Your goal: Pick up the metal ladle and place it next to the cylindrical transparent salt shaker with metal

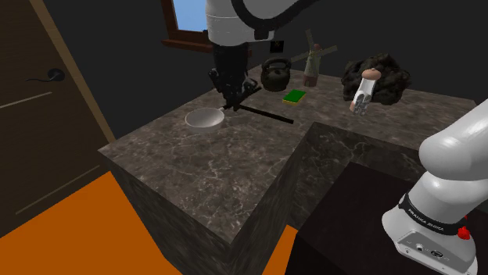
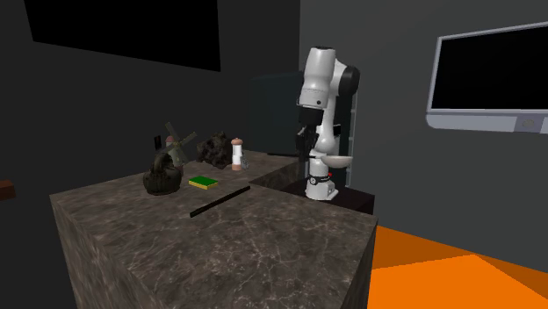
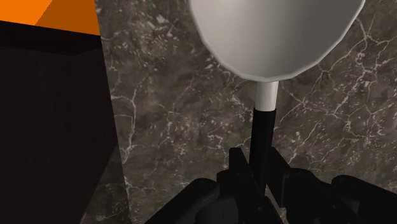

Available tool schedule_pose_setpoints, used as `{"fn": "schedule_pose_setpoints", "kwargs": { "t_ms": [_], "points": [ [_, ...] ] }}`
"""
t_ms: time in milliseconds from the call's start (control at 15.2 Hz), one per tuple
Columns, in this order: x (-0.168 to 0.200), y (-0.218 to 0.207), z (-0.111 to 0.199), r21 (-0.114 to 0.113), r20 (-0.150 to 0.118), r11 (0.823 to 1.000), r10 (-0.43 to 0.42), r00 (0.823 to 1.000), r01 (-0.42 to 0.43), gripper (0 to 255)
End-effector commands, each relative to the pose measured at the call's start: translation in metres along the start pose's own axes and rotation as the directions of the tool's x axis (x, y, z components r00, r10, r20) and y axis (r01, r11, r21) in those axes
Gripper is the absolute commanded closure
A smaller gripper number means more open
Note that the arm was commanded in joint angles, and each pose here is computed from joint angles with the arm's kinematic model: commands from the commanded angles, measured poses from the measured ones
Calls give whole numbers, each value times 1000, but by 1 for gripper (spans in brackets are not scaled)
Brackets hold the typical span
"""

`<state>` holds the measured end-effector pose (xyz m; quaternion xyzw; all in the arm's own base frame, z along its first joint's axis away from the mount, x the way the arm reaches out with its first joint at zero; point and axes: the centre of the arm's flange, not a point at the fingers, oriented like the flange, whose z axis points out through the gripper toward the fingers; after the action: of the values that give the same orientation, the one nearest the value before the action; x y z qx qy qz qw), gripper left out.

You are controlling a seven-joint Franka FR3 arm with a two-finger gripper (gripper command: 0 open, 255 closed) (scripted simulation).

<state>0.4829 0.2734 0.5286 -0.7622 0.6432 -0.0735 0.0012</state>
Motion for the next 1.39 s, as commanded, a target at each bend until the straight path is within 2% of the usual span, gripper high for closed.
{"fn": "schedule_pose_setpoints", "kwargs": {
  "t_ms": [0,726,1320],
  "points": [
    [1,-2,-10,0,0,1000,0,1000,0,255],
    [7,-7,-66,0,0,1000,0,1000,0,255],
    [123,15,-55,0,0,1000,0,1000,0,255]
  ]
}}
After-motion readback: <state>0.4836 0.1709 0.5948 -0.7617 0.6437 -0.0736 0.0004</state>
